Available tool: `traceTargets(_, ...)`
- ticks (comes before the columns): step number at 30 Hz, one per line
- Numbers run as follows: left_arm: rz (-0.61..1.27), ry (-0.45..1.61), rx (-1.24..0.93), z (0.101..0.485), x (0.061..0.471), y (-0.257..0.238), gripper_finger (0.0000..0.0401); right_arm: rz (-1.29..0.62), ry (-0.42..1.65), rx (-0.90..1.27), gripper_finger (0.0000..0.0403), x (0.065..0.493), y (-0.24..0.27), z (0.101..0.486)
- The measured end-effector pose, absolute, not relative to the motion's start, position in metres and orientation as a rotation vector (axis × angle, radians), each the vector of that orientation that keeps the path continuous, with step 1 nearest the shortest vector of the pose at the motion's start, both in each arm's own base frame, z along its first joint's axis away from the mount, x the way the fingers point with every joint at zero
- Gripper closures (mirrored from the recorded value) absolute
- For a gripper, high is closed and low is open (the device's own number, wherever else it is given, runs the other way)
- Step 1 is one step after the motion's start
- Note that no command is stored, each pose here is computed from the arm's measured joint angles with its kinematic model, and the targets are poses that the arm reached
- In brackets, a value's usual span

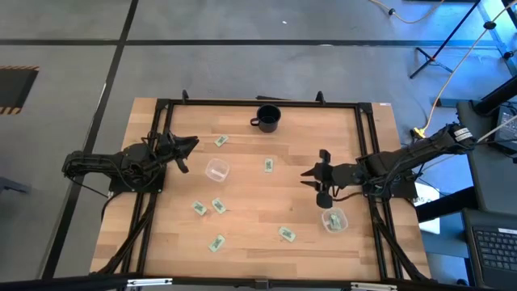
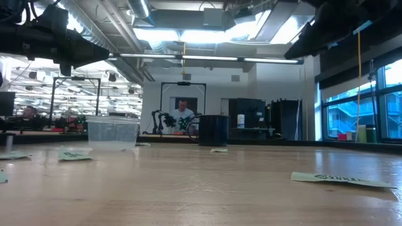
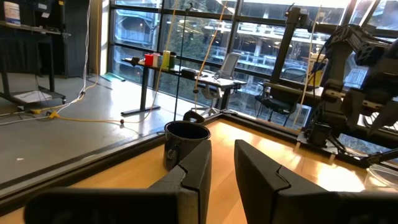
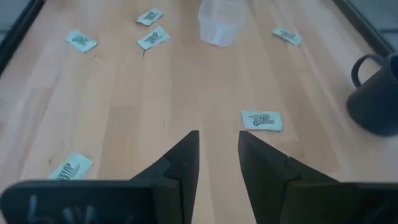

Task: Pick and place items into bin
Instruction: Put the white stevia packet into the bottom transparent bin

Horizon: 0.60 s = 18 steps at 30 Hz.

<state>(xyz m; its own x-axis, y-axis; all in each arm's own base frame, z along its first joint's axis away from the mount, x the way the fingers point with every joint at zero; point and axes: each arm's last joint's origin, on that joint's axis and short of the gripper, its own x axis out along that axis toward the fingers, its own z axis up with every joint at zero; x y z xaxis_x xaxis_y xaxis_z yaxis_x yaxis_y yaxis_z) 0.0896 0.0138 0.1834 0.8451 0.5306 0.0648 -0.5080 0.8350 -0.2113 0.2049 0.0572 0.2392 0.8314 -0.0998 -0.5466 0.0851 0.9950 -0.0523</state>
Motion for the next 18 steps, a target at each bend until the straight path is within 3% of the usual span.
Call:
traceTargets(7,0.552,-0.123,-0.189,0.1834,0.0896,0.0138,0.0335,-0.054,0.551,-0.154,0.0287,0.2107,0.0591,0.2396)
traceTargets(18,0.552,-0.123,-0.189,0.1834,0.0896,0.0138,0.0336,-0.062,0.521,-0.139,0.0287,0.2126,0.0582,0.2423)
